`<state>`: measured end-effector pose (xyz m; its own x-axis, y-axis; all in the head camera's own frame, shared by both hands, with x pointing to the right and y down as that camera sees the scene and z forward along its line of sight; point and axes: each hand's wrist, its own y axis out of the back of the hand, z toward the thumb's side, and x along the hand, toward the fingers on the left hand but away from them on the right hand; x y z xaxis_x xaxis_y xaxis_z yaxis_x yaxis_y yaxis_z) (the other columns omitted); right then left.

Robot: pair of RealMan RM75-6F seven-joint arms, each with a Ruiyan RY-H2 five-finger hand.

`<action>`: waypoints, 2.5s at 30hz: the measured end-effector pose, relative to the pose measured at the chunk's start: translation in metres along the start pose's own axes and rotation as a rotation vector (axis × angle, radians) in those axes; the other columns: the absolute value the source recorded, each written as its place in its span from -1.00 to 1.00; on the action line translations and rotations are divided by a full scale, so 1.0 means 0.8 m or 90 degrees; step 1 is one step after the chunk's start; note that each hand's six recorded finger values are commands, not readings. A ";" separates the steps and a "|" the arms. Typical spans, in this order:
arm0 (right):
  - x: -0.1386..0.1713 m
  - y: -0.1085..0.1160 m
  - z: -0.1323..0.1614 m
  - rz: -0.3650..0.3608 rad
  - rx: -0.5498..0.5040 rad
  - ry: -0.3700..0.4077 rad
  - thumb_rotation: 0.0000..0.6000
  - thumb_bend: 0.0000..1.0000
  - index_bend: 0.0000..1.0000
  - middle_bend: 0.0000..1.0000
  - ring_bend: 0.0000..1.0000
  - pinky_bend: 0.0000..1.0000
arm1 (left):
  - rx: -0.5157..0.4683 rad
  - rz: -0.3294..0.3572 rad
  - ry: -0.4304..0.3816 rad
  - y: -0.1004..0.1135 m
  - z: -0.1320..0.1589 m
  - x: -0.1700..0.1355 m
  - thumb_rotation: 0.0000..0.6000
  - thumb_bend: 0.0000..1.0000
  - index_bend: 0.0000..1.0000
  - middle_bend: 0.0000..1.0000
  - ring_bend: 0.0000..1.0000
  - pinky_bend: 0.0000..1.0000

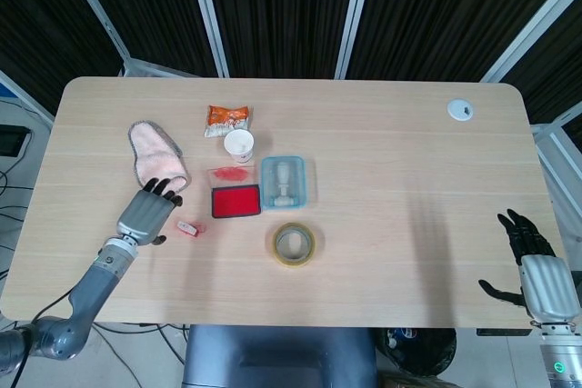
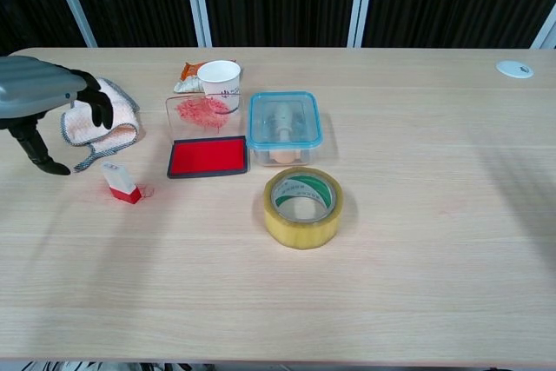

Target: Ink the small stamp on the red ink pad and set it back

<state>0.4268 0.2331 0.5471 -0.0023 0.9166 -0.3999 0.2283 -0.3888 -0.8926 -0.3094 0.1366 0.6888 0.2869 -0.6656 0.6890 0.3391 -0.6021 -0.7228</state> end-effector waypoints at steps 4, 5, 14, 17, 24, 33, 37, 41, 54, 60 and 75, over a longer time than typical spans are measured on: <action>0.000 0.001 0.000 -0.001 -0.003 0.000 1.00 -0.74 -1.00 -1.00 -1.00 -0.63 | 0.008 -0.006 -0.011 -0.005 0.012 0.009 1.00 -0.76 -0.24 -0.27 -0.82 -0.73; 0.000 0.001 0.000 -0.001 -0.004 0.000 1.00 -0.74 -1.00 -1.00 -1.00 -0.63 | 0.013 -0.006 -0.014 -0.007 0.015 0.012 1.00 -0.76 -0.23 -0.27 -0.82 -0.73; 0.000 0.001 -0.001 0.002 -0.011 -0.001 1.00 -0.73 -1.00 -1.00 -1.00 -0.63 | 0.035 -0.014 -0.031 -0.017 0.032 0.026 1.00 -0.73 -0.20 -0.24 -0.79 -0.73; 0.000 0.001 -0.001 0.003 -0.013 -0.002 1.00 -0.73 -1.00 -1.00 -1.00 -0.63 | 0.039 -0.017 -0.036 -0.021 0.037 0.030 1.00 -0.70 -0.17 -0.20 -0.77 -0.72; 0.000 0.001 -0.001 0.004 -0.014 -0.003 1.00 -0.73 -1.00 -1.00 -1.00 -0.63 | 0.049 -0.023 -0.041 -0.028 0.041 0.035 1.00 -0.67 -0.15 -0.17 -0.76 -0.71; 0.000 0.001 -0.001 0.005 -0.015 -0.004 1.00 -0.73 -1.00 -1.00 -1.00 -0.63 | 0.041 -0.025 -0.043 -0.033 0.044 0.042 1.00 -0.59 -0.09 -0.09 -0.71 -0.69; 0.000 0.001 -0.001 0.005 -0.016 -0.004 1.00 -0.73 -1.00 -1.00 -1.00 -0.63 | 0.041 -0.025 -0.045 -0.036 0.046 0.043 1.00 -0.59 -0.08 -0.08 -0.71 -0.69; 0.000 0.000 -0.002 0.006 -0.017 -0.005 1.00 -0.73 -1.00 -1.00 -1.00 -0.63 | 0.042 -0.028 -0.044 -0.039 0.045 0.043 1.00 -0.59 -0.06 -0.05 -0.68 -0.67; 0.000 0.000 -0.002 0.007 -0.019 -0.006 1.00 -0.72 -1.00 -1.00 -1.00 -0.63 | 0.042 -0.028 -0.048 -0.043 0.048 0.046 1.00 -0.49 -0.01 -0.01 -0.65 -0.66; 0.000 0.000 -0.002 0.007 -0.019 -0.006 1.00 -0.72 -1.00 -1.00 -1.00 -0.63 | 0.044 -0.028 -0.049 -0.044 0.049 0.047 1.00 -0.46 0.03 0.03 -0.62 -0.64; 0.000 0.000 -0.001 0.006 -0.019 -0.006 1.00 -0.72 -1.00 -1.00 -1.00 -0.63 | 0.045 -0.012 -0.045 -0.041 0.049 0.046 1.00 -0.08 0.31 0.32 0.02 0.22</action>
<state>0.4278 0.2333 0.5471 -0.0087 0.9119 -0.4103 0.2578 -0.3944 -0.8820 -0.2746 0.1492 0.7401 0.3411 -0.6198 0.7068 0.4065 -0.5807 -0.7054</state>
